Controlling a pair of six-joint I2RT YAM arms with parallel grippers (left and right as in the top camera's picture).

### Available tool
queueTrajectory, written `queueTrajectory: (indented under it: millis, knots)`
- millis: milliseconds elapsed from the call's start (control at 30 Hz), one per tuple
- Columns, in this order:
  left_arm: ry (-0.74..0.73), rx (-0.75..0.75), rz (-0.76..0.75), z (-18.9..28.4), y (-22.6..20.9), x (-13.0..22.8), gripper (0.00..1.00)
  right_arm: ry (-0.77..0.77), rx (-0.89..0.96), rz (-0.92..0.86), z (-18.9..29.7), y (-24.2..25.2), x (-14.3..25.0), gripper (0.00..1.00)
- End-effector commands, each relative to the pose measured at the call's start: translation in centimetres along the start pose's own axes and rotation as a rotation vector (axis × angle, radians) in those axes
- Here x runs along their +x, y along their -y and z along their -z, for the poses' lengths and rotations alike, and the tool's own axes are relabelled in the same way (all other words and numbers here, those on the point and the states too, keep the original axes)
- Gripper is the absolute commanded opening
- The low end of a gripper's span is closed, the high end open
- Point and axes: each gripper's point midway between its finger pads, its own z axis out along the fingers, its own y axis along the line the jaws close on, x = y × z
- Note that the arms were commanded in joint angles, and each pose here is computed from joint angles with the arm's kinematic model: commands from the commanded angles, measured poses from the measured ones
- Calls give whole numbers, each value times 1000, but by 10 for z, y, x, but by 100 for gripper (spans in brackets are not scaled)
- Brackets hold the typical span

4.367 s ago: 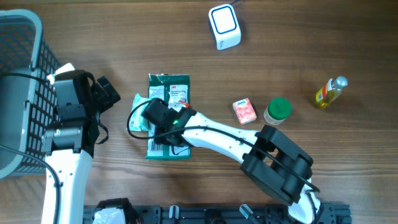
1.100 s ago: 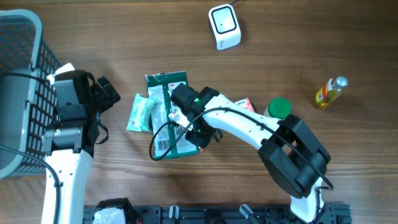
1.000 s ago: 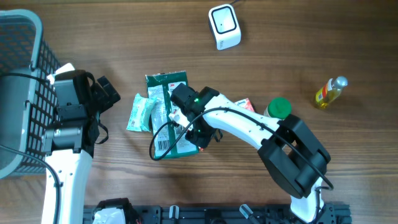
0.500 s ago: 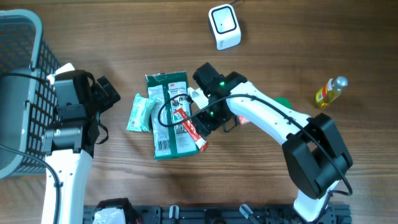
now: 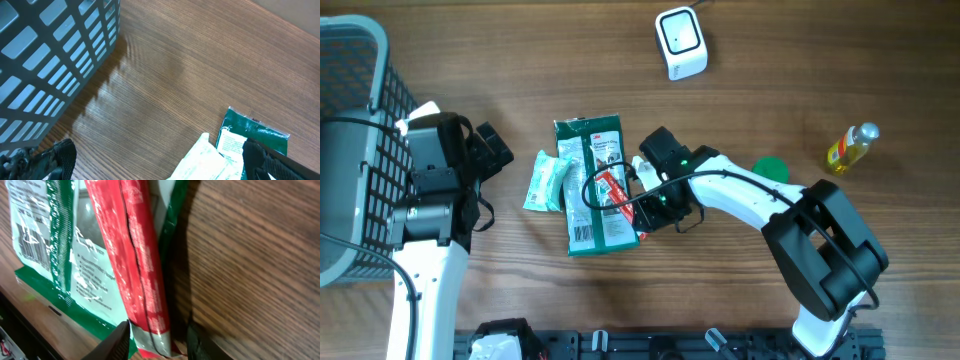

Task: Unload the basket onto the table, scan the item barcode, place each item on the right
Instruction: 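Lift the red glove strip up to the white scanner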

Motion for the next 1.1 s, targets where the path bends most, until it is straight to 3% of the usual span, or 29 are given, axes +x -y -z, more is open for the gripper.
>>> queueTrajectory:
  millis: [0, 67, 167, 367, 600, 700, 867, 967, 1067]
  knots:
    - [18, -8, -3, 2, -2, -6, 100, 10, -10, 1, -1, -2, 0, 33]
    - [18, -8, -3, 2, -2, -6, 100, 14, 5, 4, -1, 1, -1, 4]
    - [18, -8, -3, 2, -2, -6, 100, 51, 29, 81, 10, 1, -10, 4]
    - [18, -8, -3, 2, -2, -6, 100, 275, 225, 378, 105, -15, -28, 4]
    - [18, -8, -3, 2, -2, -6, 100, 333, 456, 395, 140, 9, -41, 4]
    - [18, -8, -3, 2, -2, -6, 100, 383, 661, 467, 217, 5, -62, 4]
    - [18, -8, -3, 2, -2, -6, 100, 597, 778, 512, 364, -15, -86, 4]
    - [18, -8, -3, 2, -2, -6, 100, 532, 1064, 545, 391, 18, -95, 4]
    - [18, -8, -3, 2, -2, -6, 100, 404, 1153, 661, 374, 35, -118, 4]
